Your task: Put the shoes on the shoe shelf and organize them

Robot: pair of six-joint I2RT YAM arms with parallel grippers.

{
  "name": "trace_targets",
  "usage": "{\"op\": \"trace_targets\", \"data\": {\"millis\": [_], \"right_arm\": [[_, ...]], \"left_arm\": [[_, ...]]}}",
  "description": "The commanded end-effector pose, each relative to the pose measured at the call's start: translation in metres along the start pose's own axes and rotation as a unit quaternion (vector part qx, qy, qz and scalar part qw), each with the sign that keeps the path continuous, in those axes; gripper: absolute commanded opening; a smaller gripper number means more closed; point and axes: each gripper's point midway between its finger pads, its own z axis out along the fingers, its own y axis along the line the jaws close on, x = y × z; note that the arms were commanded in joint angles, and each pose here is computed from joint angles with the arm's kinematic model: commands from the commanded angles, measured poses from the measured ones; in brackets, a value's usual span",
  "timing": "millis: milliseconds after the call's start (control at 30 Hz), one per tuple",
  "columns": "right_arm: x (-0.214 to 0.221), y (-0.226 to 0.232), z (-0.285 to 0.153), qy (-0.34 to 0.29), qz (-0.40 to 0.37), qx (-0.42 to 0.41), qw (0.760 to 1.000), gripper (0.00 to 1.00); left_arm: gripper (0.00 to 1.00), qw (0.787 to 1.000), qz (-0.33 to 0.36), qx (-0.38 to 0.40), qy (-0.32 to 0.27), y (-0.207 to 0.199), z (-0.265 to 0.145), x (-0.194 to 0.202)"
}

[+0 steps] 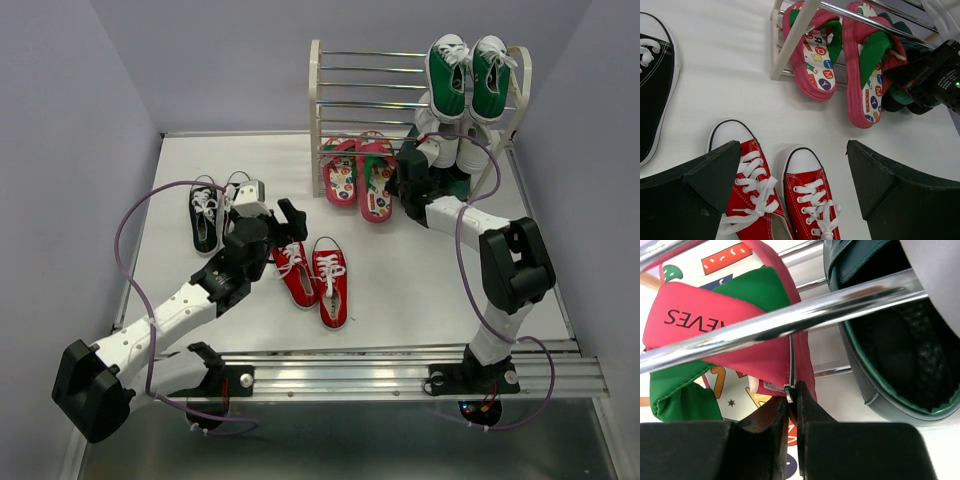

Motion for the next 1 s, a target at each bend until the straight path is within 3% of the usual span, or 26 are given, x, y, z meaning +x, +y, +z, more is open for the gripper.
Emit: {"op": "trace_targets", "data": {"millis": [0, 333, 967], "right_arm": [[-0.071, 0.026, -0.001, -0.109, 0.080, -0.015, 0.991, 0.01], [-0.077, 0.009, -0.003, -0.132, 0.094, 0.026, 0.986, 0.01], [-0.070, 0.012, 0.032, -0.145, 0.100, 0.045, 0.983, 0.01]], "left_arm": [[0.99, 1.000, -0.016, 0.006, -0.026, 0.000, -0.004, -0.011], [0.99, 1.000, -0.013, 0.007, -0.028, 0.000, -0.002, -0.013], [0.99, 0.999, -0.013, 0.004, -0.033, 0.003, -0.006, -0.018]]}}
